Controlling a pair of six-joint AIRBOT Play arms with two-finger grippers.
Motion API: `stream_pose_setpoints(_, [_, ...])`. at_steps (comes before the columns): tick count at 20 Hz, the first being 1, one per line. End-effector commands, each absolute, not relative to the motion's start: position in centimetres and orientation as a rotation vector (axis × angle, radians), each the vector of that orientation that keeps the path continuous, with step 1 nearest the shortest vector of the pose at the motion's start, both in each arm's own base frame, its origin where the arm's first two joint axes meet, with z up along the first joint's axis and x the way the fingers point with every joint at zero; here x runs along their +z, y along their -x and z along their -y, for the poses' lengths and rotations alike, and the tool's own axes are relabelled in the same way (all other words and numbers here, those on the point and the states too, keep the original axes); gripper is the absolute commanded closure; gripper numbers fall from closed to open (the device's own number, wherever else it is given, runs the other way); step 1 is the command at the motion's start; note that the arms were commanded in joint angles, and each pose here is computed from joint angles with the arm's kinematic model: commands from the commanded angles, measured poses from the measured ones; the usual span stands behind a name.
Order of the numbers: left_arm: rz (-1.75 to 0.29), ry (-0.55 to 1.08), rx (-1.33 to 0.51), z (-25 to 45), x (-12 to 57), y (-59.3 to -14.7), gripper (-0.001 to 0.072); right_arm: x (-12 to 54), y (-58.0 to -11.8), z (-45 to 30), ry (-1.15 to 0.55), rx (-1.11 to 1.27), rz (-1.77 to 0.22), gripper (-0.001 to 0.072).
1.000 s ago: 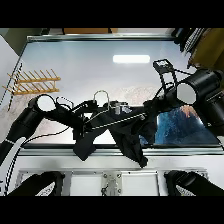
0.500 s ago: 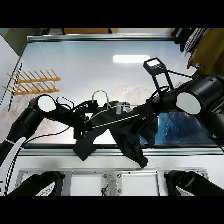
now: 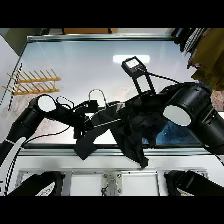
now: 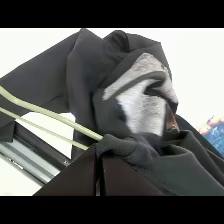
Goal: Fold the clothes and pants, and hang the long-sleeved shirts on hangers.
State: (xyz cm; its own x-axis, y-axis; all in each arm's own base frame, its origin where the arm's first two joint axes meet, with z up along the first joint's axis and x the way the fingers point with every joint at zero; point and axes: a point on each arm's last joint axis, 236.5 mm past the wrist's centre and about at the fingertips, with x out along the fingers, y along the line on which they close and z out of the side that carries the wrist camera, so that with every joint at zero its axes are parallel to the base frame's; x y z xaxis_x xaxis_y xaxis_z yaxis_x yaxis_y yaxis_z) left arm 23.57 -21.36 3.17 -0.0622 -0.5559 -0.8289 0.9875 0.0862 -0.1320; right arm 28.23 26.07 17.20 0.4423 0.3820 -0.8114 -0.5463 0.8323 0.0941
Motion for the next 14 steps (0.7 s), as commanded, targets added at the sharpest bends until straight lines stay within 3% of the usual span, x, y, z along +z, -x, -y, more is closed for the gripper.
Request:
stream_pose_setpoints(1, [-0.927, -0.61, -1.398, 20.0, 3.2, -23.7, 0.0697, 16.6, -27.8, -22.4, 0.24, 0.442, -1.013, 0.0698])
stream_pose_setpoints(6, [-0.976, -0.538, -1.366, 17.8, 3.3, -24.0, 0.0697, 17.5, -27.6, -19.2, 0.216, 0.364, -1.027, 0.0698])
stream_pose_setpoints(14, [-0.845, -0.667, -1.436, 22.3, 3.4, -23.5, 0.0696, 18.3, -29.0, -23.9, 0.109, 0.491, -0.946, 0.0698])
